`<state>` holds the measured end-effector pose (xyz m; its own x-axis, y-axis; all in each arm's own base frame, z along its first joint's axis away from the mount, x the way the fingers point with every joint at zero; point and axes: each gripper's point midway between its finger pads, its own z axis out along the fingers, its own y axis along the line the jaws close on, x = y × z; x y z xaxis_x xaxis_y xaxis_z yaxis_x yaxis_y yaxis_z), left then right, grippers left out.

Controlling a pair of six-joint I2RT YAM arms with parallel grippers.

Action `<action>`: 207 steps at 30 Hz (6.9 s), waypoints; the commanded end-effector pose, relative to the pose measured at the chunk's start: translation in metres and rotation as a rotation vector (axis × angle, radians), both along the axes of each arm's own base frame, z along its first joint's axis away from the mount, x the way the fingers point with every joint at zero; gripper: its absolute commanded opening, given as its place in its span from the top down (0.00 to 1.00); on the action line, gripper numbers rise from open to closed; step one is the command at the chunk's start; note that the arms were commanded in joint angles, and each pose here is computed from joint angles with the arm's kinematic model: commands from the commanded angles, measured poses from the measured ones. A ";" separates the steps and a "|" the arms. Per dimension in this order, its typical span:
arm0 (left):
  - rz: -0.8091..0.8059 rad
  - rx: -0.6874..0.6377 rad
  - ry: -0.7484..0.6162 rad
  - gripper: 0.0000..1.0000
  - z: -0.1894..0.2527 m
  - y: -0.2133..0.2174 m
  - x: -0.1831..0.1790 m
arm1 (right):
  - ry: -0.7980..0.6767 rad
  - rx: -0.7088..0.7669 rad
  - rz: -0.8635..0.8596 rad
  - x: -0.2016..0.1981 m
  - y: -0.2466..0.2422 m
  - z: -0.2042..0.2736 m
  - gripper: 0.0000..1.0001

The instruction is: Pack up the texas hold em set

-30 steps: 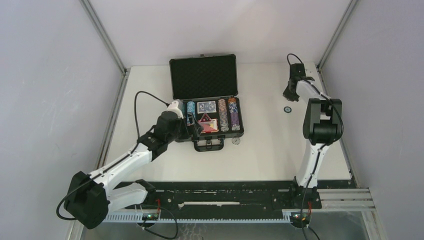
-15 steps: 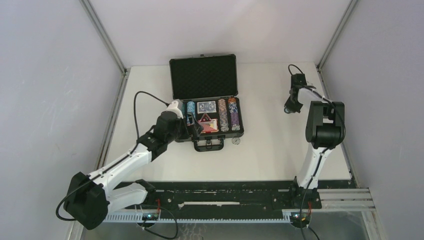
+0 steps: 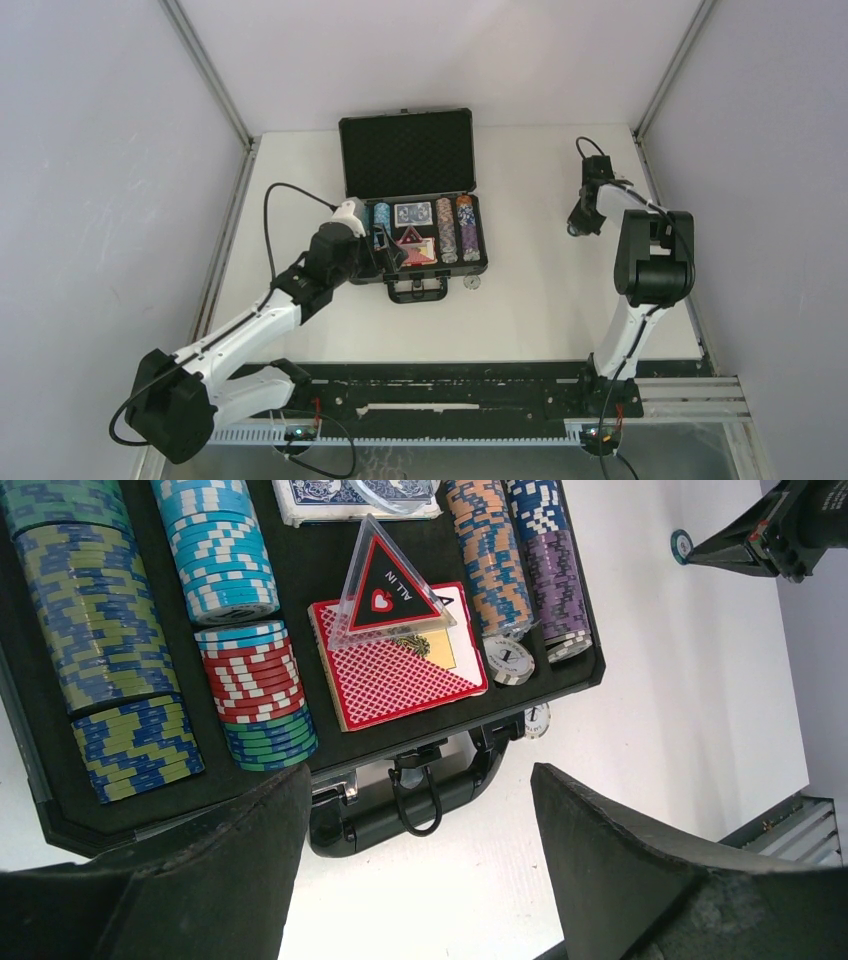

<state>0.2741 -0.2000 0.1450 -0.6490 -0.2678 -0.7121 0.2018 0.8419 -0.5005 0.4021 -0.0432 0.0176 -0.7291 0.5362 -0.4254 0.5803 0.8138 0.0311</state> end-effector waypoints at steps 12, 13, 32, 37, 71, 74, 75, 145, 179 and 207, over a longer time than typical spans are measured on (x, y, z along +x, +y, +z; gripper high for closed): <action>-0.016 -0.050 -0.018 0.15 0.011 -0.006 -0.003 | 0.213 -0.047 0.237 -0.082 0.078 -0.019 1.00; -0.015 -0.052 -0.019 0.15 0.011 -0.006 -0.003 | 0.207 -0.036 0.251 -0.085 0.082 -0.017 1.00; 0.010 -0.051 -0.016 0.15 0.009 -0.002 -0.004 | 0.178 0.041 0.590 -0.194 0.205 -0.016 1.00; 0.015 -0.053 -0.020 0.15 0.010 -0.001 -0.003 | 0.190 0.046 0.692 -0.223 0.238 -0.021 1.00; 0.086 -0.048 -0.035 0.14 0.011 0.011 -0.002 | 0.049 0.008 0.883 -0.257 0.285 0.033 1.00; 0.088 -0.047 -0.034 0.14 0.011 0.011 -0.001 | 0.050 0.007 0.875 -0.248 0.283 0.030 1.00; 0.090 -0.045 -0.034 0.15 0.010 0.012 -0.001 | 0.053 0.012 0.877 -0.247 0.284 0.028 1.00; 0.068 -0.054 -0.026 0.15 0.008 0.008 -0.004 | 0.073 0.104 1.044 -0.312 0.356 0.015 1.00; 0.065 -0.044 -0.007 0.15 0.003 0.006 -0.002 | 0.071 0.099 1.041 -0.267 0.359 0.005 1.00; 0.071 -0.045 -0.015 0.15 0.005 0.008 -0.002 | -0.232 0.047 1.044 -0.225 0.361 0.064 0.81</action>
<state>0.2722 -0.1903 0.1441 -0.6319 -0.3261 -0.7032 0.1407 0.8439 -0.5178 0.1571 0.3096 0.0464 -0.8241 -0.2980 -0.4817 -0.3864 0.9176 0.0933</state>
